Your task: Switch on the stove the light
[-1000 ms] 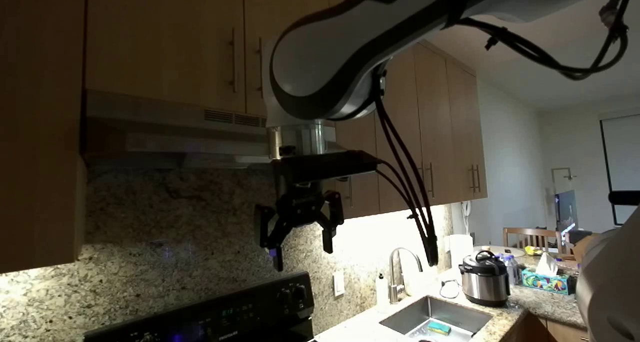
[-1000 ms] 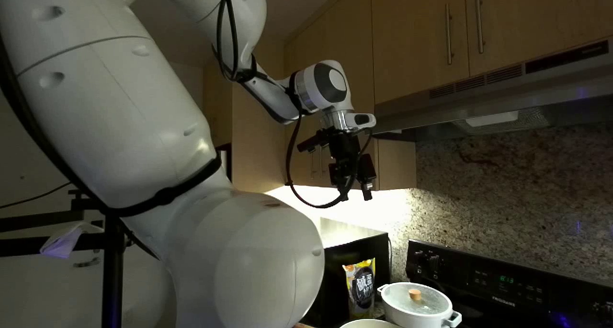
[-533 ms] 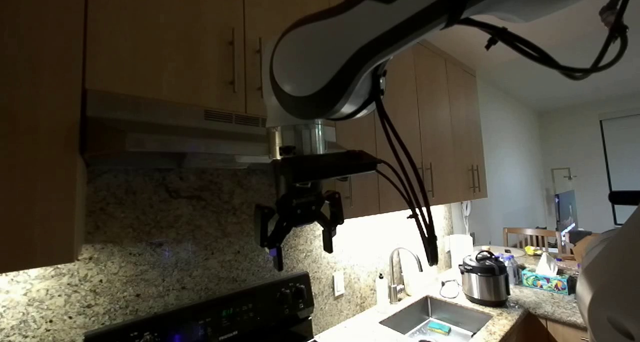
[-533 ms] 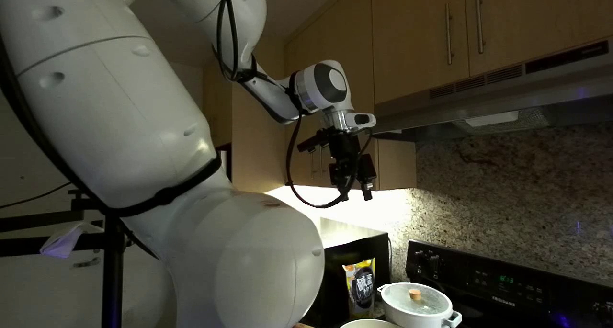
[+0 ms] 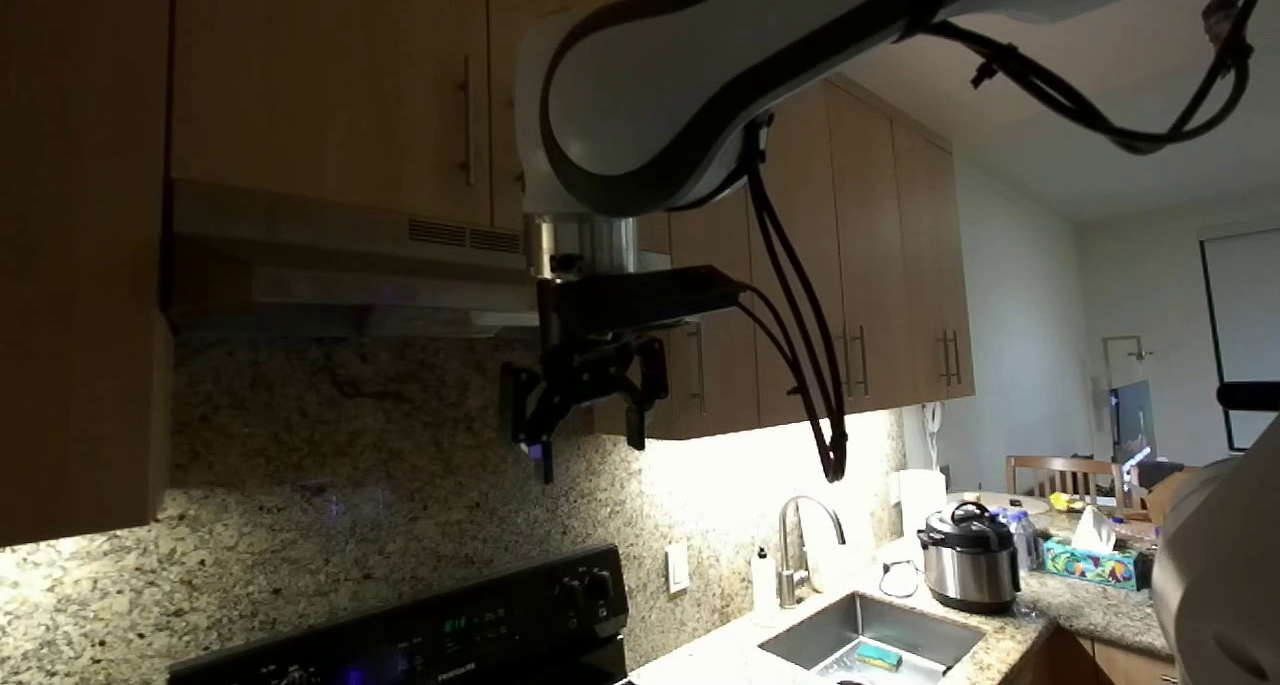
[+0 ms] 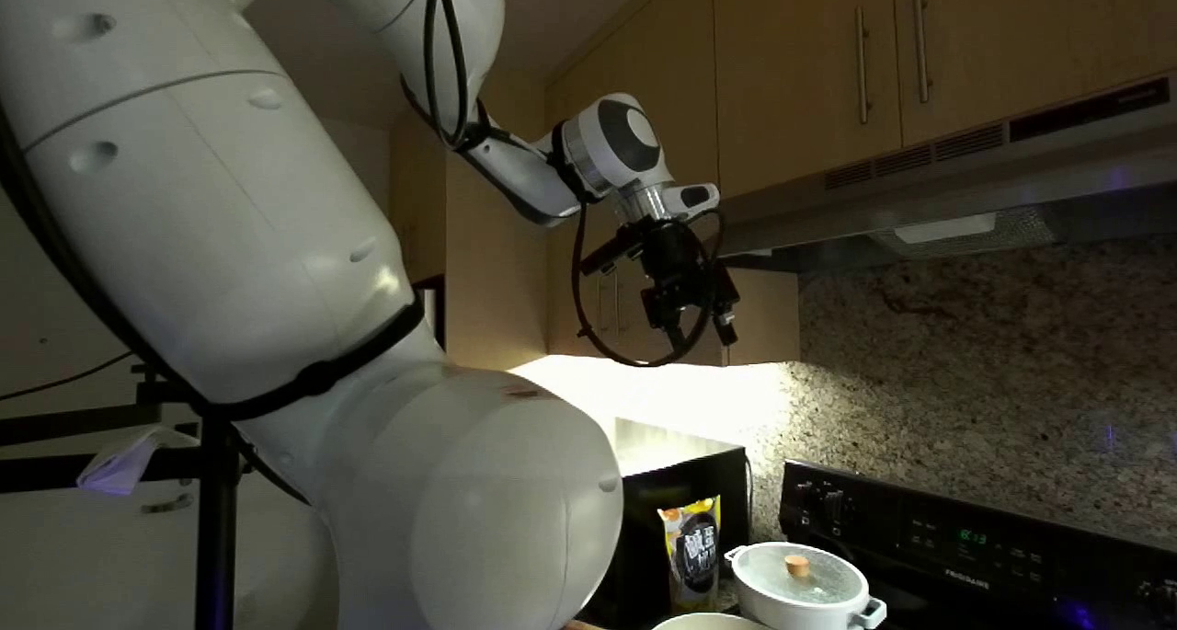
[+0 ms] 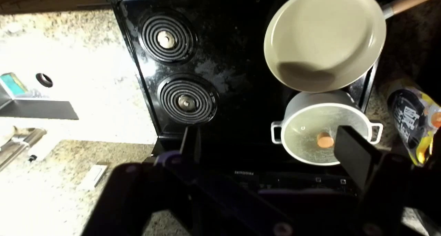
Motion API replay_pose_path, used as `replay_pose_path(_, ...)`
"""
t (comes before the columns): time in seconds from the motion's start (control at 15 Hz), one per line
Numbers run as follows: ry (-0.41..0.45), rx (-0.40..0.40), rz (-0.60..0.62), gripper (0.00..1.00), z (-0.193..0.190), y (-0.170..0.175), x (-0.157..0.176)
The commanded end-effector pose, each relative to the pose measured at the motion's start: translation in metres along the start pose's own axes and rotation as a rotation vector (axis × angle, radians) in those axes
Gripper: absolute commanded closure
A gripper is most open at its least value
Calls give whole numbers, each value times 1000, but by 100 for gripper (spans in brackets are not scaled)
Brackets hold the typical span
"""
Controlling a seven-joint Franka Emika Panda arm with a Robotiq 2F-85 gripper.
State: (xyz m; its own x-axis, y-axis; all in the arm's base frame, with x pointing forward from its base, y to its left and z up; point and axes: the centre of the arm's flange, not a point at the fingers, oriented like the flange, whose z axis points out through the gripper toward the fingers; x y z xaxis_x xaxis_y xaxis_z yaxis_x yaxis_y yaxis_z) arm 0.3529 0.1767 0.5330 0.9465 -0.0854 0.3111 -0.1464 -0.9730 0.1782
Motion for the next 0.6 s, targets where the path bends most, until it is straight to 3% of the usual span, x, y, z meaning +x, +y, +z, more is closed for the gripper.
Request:
replay_pose_path(0.0,116,-32,7,0,-32,14,31)
replay_pose_path(0.4,314,-92,48,0,-71,34,88)
replay_pose_path(0.47,262,-80,32,0,-66,39,67)
replay_pose_path(0.53,282,-81,33,0,-71,40,73)
